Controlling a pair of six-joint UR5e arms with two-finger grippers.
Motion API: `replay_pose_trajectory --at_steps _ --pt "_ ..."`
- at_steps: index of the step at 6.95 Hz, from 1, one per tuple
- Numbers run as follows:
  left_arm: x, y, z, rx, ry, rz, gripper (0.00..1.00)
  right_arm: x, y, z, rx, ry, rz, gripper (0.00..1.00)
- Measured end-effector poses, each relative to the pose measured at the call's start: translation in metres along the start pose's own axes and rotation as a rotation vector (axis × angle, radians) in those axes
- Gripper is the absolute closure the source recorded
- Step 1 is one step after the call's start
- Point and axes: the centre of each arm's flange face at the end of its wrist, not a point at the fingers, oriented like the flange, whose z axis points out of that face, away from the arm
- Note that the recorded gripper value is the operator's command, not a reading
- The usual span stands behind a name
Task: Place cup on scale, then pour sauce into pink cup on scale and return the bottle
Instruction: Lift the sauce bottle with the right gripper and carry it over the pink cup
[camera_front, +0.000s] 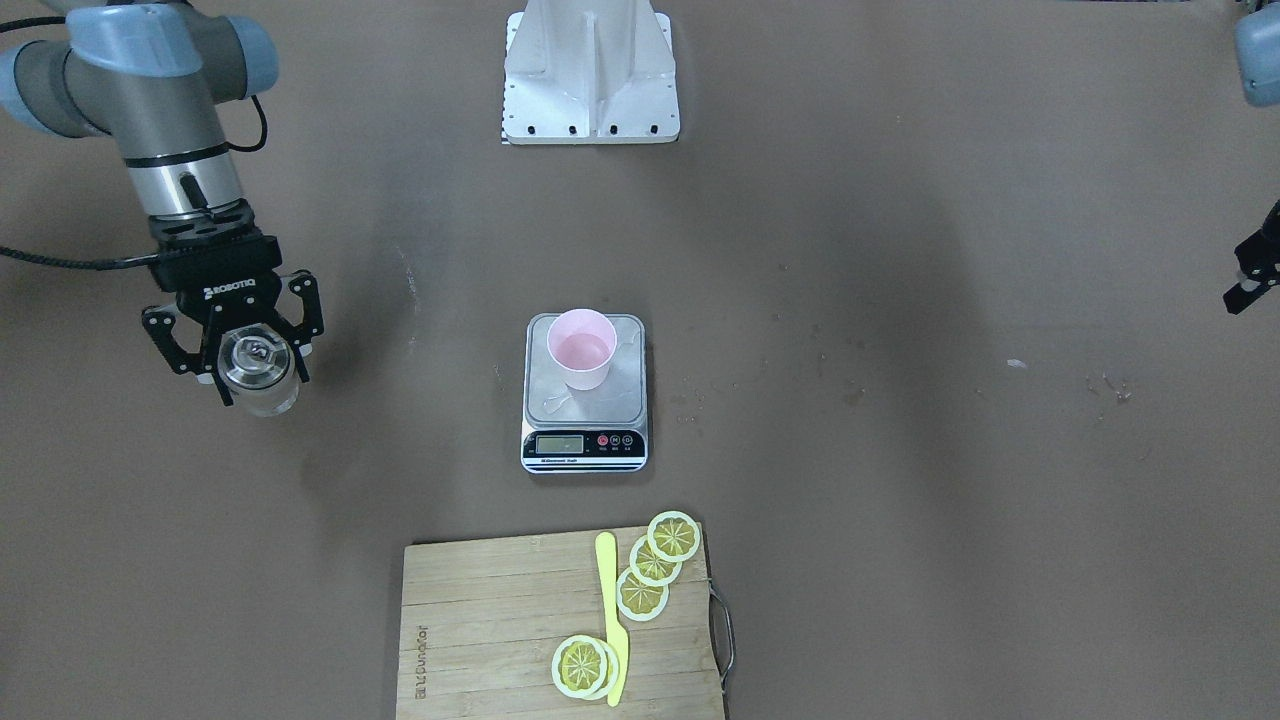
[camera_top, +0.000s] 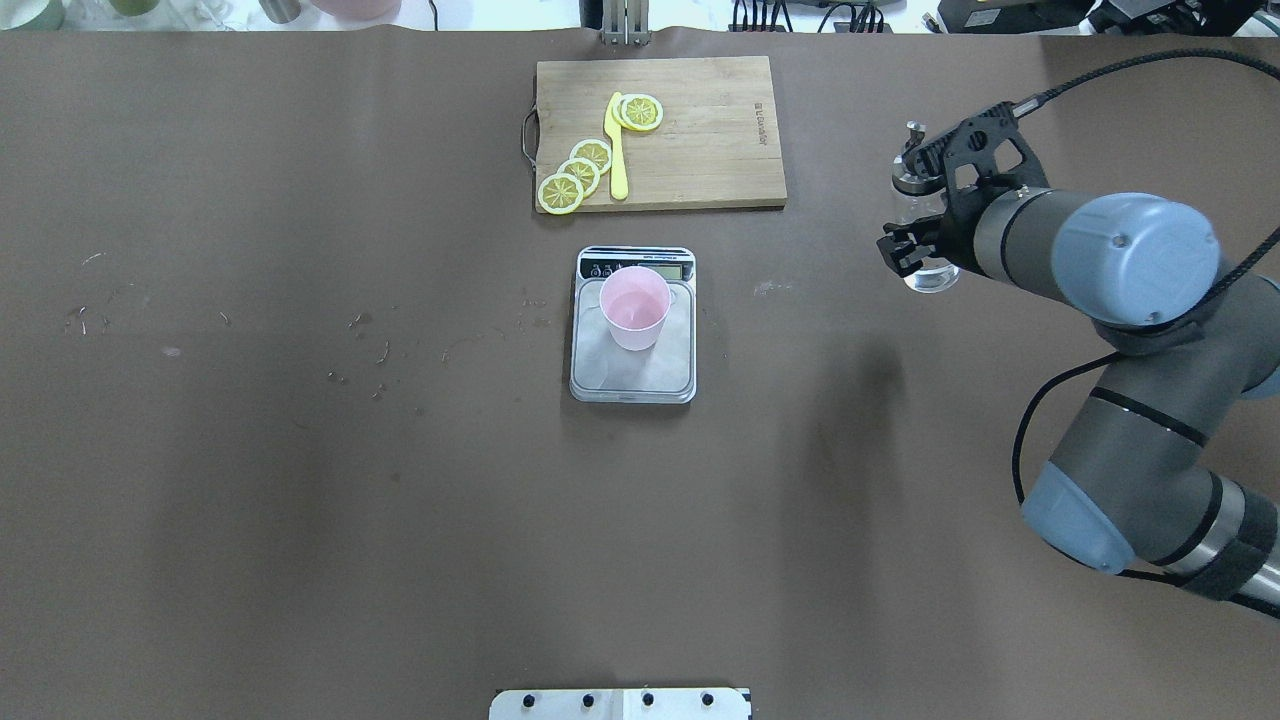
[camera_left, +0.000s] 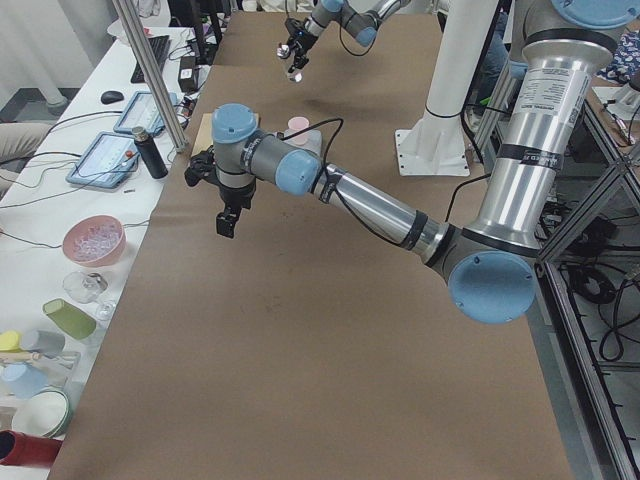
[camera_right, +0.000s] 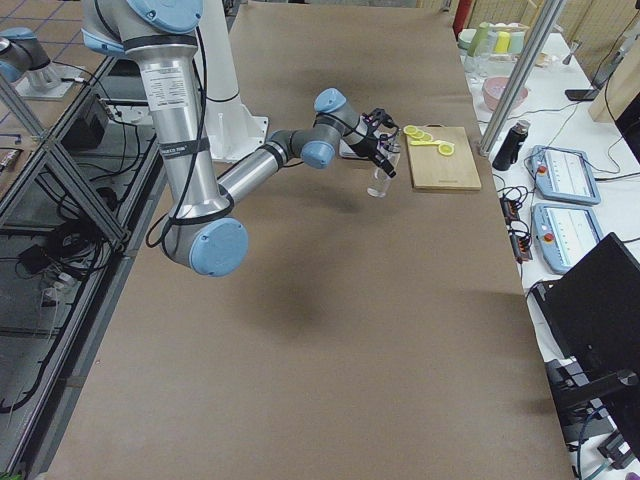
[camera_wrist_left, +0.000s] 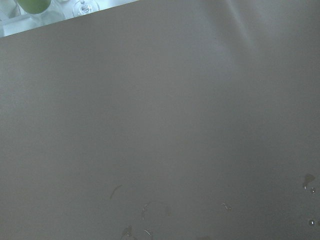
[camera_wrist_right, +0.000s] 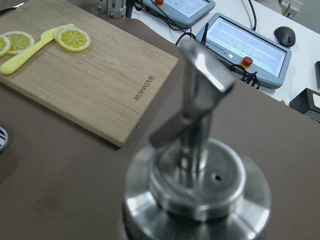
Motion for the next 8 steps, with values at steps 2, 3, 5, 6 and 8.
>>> replay_pose_trajectory --at_steps 2,3,5,6,8 --pt "-0.006 0.004 0.001 -0.005 -0.002 -0.006 0.02 -0.048 -0.029 -0.018 -0.074 0.067 -0.073 1.0" --pt "-0.013 0.005 -0.001 -0.003 -0.005 -0.016 0.02 -0.062 -0.042 -0.026 -0.103 0.089 -0.108 1.0" --pt "-0.049 0.009 -0.01 0.006 -0.011 -0.054 0.02 -0.082 -0.055 -0.032 -0.139 0.108 -0.171 1.0" --pt "-0.078 0.015 -0.011 -0.001 -0.005 -0.055 0.02 -0.091 -0.057 -0.033 -0.152 0.119 -0.199 1.0" --pt "-0.139 0.03 -0.009 -0.014 0.004 -0.042 0.02 -0.106 -0.059 -0.034 -0.175 0.141 -0.255 1.0"
